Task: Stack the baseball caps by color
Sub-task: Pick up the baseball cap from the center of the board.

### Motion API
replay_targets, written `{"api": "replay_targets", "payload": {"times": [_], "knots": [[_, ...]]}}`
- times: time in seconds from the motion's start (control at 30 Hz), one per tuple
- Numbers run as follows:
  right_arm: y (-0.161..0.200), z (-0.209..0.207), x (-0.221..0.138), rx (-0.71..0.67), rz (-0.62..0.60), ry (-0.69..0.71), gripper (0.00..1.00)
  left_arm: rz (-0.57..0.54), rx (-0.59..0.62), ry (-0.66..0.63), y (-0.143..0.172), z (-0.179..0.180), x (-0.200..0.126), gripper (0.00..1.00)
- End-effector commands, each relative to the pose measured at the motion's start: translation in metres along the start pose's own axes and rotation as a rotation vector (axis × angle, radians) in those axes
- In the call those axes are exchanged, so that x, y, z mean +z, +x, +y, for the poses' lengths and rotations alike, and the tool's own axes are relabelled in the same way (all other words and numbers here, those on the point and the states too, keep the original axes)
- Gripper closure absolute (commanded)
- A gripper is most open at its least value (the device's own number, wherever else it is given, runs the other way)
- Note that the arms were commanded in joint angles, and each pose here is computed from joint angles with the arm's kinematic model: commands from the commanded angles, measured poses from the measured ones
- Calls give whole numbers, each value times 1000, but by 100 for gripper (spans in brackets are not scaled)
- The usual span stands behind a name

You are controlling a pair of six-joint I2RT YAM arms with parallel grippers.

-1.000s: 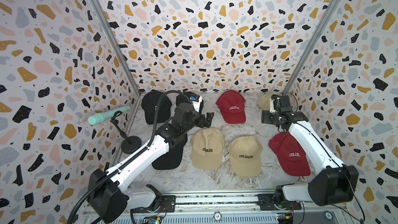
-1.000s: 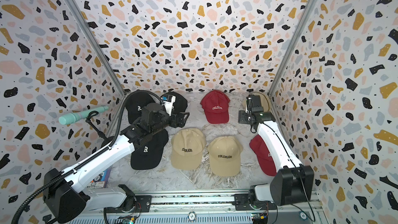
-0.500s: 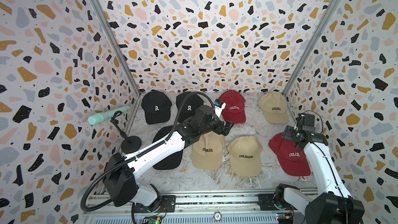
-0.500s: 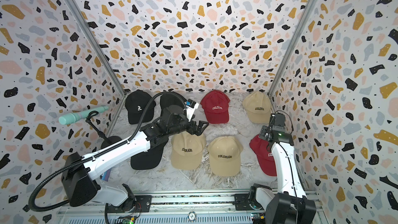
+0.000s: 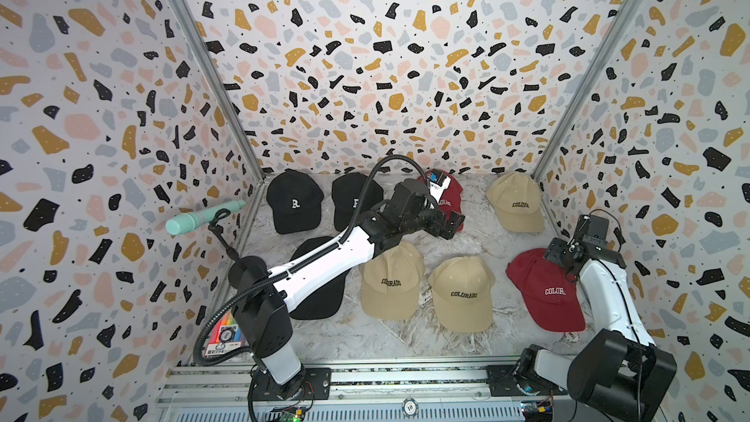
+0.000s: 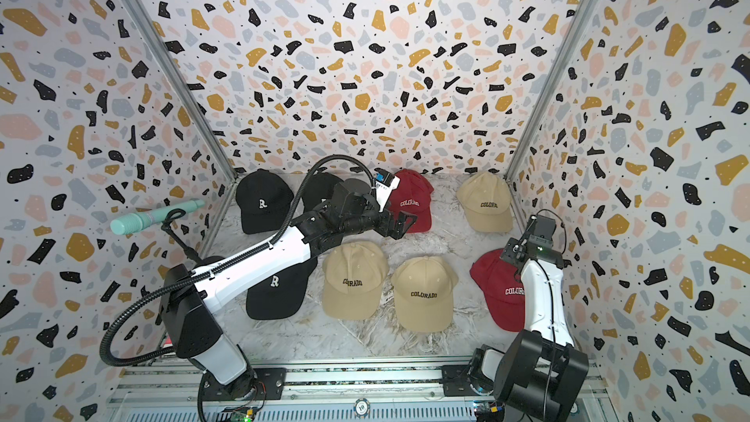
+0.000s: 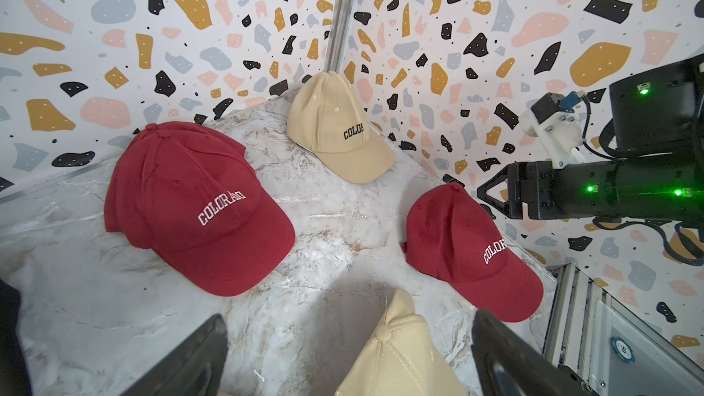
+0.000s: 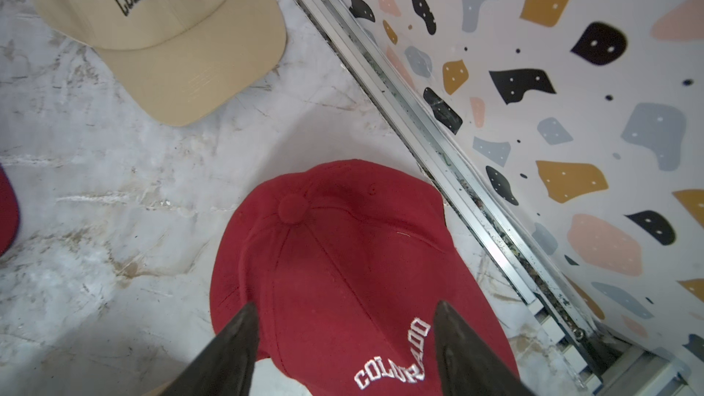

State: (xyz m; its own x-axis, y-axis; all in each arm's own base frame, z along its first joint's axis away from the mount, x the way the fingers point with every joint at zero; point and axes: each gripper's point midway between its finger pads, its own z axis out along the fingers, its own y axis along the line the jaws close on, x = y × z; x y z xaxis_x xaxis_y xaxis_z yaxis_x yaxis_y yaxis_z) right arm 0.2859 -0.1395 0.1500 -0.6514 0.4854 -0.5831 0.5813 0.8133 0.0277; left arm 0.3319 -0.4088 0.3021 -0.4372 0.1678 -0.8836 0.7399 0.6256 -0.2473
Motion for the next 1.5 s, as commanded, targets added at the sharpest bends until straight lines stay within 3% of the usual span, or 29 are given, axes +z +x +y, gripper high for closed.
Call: {"api": "replay_targets", "payload": {"times": [0.0,0.23,0.47,0.57,0.87,0.97,1.17,1.47], "knots": [[8,-5,6,54,24,-1,27,-3,19,14,-7,-5,0,0],[25,-6,23,96,64,-39,27,10,36,0,-7,-2,5,0],[41,13,34,92,95,-161,29,34,51,-9,0,0,10,0],[44,16,33,89,91,-184,37,43,57,-11,2,1,11,0],[43,23,32,76,107,-223,84,32,81,-28,2,3,3,0],[42,25,30,70,117,-233,94,19,85,-36,1,4,-1,0],[34,32,19,72,94,-271,100,2,85,-56,3,8,-8,0],[10,40,-4,66,54,-308,100,-23,106,-103,5,16,-21,0]]}}
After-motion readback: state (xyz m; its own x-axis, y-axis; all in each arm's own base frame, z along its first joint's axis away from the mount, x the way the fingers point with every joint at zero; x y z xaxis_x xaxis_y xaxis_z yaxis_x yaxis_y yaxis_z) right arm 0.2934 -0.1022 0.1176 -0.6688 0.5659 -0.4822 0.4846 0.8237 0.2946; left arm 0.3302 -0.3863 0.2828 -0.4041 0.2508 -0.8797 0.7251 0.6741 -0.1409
